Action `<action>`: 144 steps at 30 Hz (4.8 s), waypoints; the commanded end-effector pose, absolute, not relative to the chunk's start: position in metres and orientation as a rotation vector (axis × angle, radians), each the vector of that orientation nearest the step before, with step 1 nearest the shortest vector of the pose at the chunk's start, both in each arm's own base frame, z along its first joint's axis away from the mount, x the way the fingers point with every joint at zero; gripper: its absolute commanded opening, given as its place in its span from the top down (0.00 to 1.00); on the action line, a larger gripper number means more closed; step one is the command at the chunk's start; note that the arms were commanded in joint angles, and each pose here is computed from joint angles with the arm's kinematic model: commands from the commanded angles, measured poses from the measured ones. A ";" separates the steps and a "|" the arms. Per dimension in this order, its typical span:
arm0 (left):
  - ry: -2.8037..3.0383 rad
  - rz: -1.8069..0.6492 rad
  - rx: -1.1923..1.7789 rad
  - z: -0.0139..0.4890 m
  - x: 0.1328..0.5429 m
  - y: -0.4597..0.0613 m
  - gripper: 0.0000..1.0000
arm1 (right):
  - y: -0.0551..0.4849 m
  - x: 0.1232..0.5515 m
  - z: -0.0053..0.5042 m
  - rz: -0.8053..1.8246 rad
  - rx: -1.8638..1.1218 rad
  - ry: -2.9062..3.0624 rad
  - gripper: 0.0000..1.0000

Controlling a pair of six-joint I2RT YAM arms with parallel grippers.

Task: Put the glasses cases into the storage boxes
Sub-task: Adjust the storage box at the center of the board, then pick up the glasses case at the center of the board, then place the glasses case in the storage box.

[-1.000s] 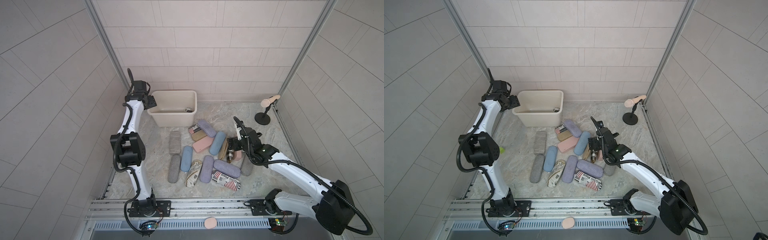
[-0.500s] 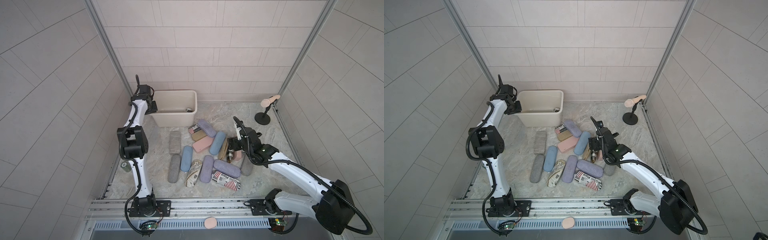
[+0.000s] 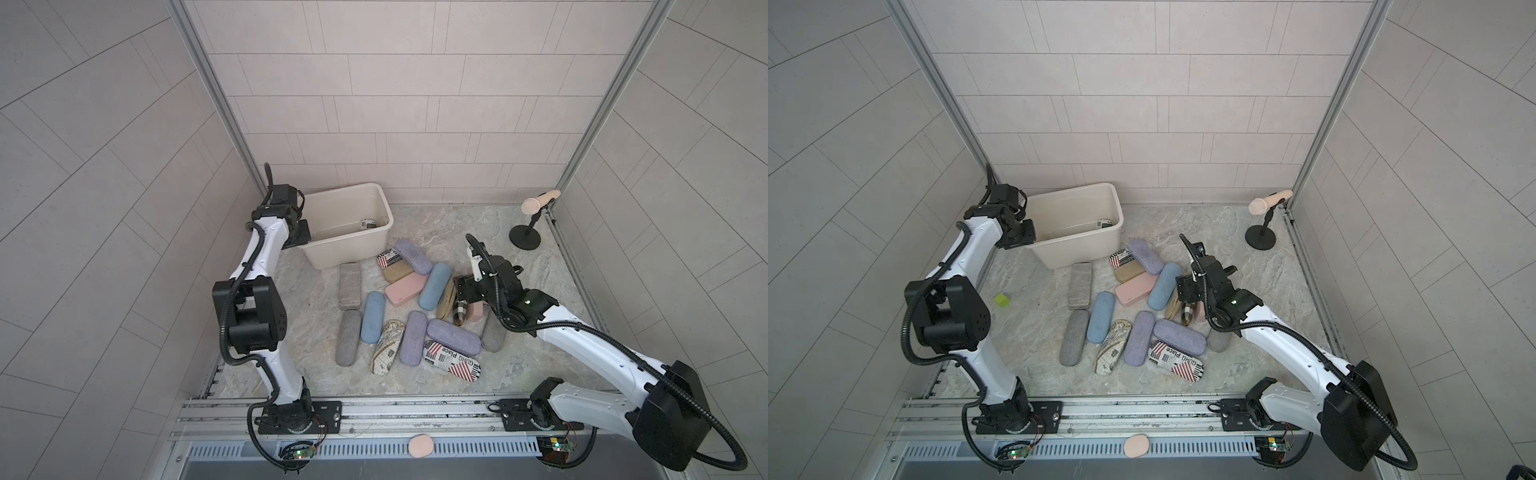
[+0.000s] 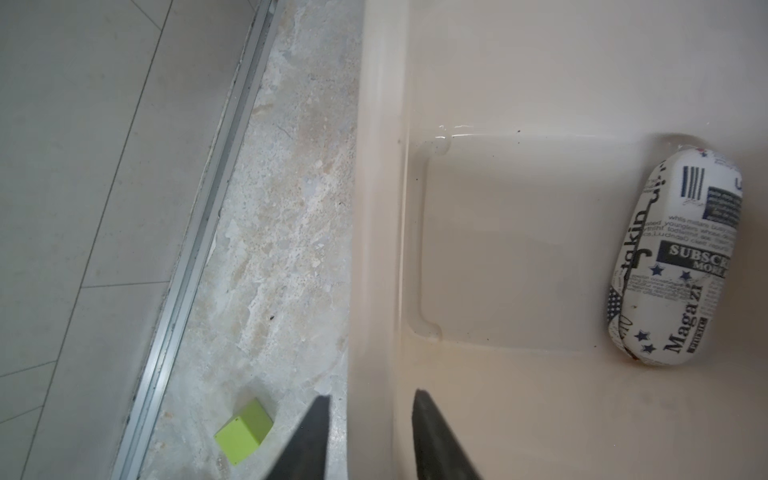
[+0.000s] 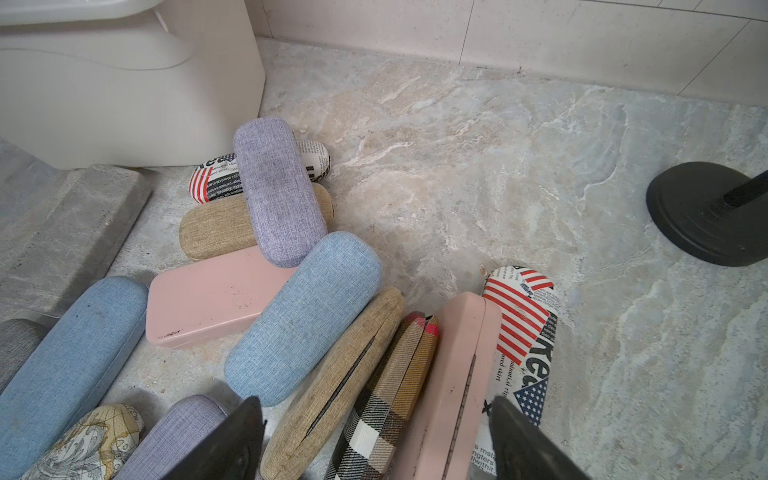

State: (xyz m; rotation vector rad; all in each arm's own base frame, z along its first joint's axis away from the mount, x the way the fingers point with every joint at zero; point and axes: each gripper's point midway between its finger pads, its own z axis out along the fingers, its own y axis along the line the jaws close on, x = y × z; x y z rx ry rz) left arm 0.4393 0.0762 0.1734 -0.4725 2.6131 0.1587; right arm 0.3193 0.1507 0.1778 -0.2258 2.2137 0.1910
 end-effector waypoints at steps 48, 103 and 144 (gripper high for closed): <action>2.885 0.279 -0.091 0.028 0.356 -0.092 0.09 | 0.234 0.298 0.159 0.273 -0.546 2.160 0.00; 2.279 -0.027 0.039 0.281 0.366 -0.117 0.37 | 0.252 0.278 0.184 0.521 -0.567 2.015 0.02; 2.440 -0.174 -0.431 0.127 0.573 -0.089 0.40 | 0.245 0.285 0.175 0.448 -0.538 2.047 0.02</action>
